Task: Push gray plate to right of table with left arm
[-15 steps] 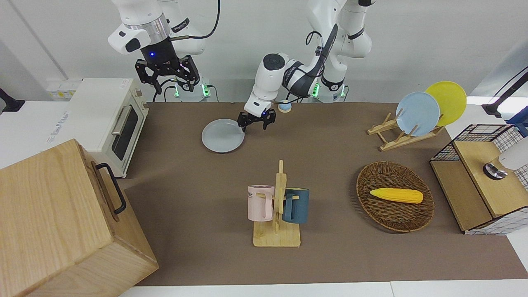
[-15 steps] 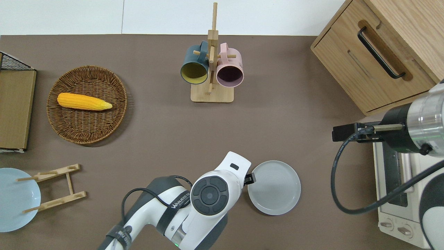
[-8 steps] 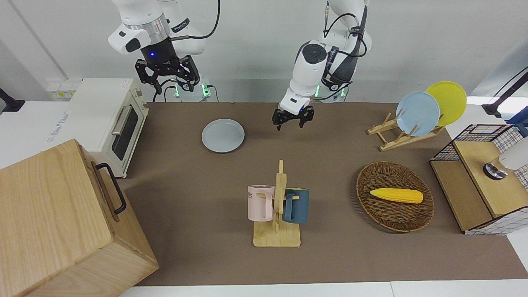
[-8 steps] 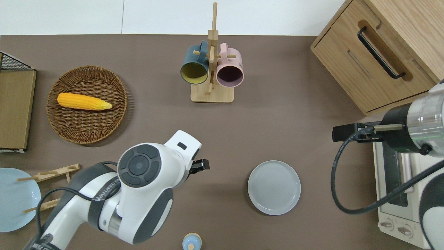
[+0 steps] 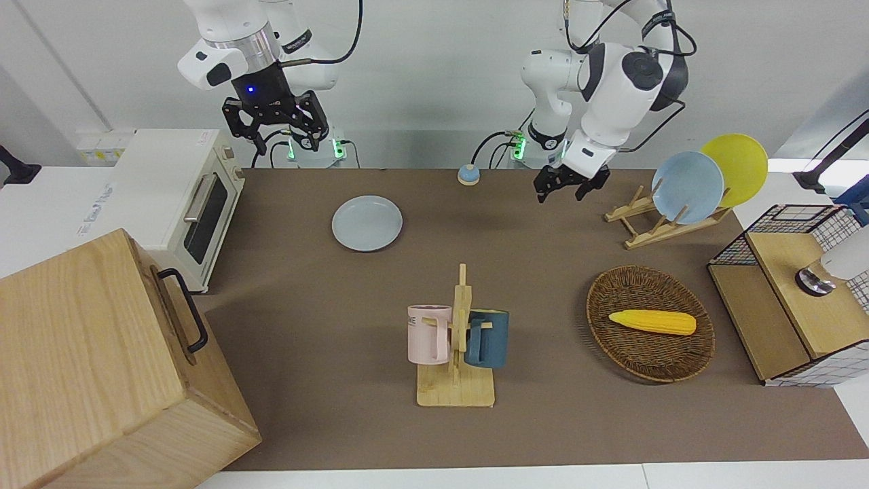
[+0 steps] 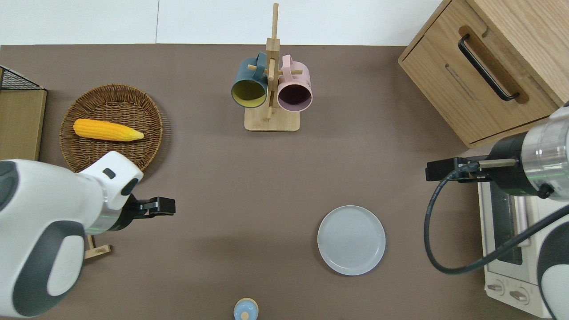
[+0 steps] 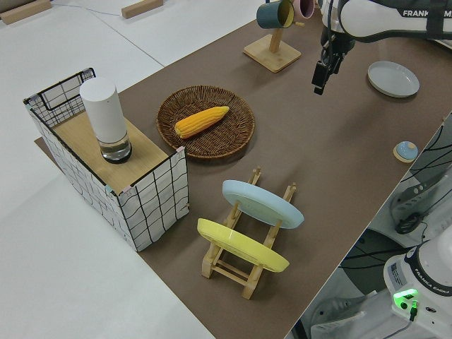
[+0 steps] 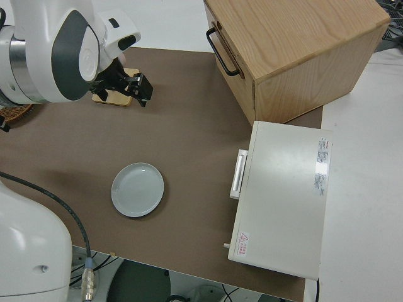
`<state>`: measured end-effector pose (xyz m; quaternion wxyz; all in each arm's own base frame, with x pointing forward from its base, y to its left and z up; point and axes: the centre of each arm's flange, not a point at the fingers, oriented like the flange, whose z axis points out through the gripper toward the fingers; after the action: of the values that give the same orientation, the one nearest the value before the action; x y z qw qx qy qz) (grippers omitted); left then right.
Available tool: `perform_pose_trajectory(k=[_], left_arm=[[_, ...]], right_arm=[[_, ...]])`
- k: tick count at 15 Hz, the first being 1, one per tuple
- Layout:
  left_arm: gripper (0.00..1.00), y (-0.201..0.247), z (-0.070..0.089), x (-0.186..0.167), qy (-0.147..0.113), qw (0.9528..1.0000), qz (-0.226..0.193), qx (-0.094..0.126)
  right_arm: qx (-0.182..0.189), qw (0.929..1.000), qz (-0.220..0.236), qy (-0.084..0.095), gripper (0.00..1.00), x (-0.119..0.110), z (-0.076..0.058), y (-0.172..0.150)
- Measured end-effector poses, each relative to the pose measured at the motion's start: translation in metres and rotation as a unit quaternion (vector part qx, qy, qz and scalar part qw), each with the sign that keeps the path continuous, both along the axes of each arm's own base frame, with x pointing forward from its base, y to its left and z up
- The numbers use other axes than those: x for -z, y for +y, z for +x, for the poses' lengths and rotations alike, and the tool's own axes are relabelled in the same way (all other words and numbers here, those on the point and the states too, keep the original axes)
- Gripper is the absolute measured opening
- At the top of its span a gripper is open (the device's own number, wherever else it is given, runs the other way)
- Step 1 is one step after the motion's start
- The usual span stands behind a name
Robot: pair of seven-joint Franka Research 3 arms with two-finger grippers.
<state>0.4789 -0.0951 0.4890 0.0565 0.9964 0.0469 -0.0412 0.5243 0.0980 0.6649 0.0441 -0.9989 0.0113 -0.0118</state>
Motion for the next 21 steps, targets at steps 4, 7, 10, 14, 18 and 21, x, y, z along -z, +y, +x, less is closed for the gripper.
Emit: perform_pose_trajectory(k=[4,7,10,14,18,21], left_arm=[[0.99,0.081,-0.012,-0.032,-0.014,0.9997,-0.017,0.008],[0.99,0.103,-0.020,-0.048,-0.016,0.9998,0.000,0.013],[0.99,0.109,-0.022,-0.081,-0.018,0.9996,0.004,0.020],[0.99,0.113,-0.023,-0.122,-0.031,0.9992,0.013,0.022],[0.99,0.113,-0.020,-0.124,-0.030,0.9992,0.015,0.023],[0.99,0.113,-0.008,-0.139,-0.021,0.9993,0.019,0.023]], right_arm=[[0.000,1.0000,0.000,0.000,1.00,0.000,0.000,0.000],[0.000,1.0000,0.000,0.000,1.00,0.000,0.000,0.000],[0.000,1.0000,0.000,0.000,1.00,0.000,0.000,0.000],[0.000,1.0000,0.000,0.000,1.00,0.000,0.000,0.000],[0.000,1.0000,0.000,0.000,1.00,0.000,0.000,0.000],[0.000,1.0000,0.000,0.000,1.00,0.000,0.000,0.000]])
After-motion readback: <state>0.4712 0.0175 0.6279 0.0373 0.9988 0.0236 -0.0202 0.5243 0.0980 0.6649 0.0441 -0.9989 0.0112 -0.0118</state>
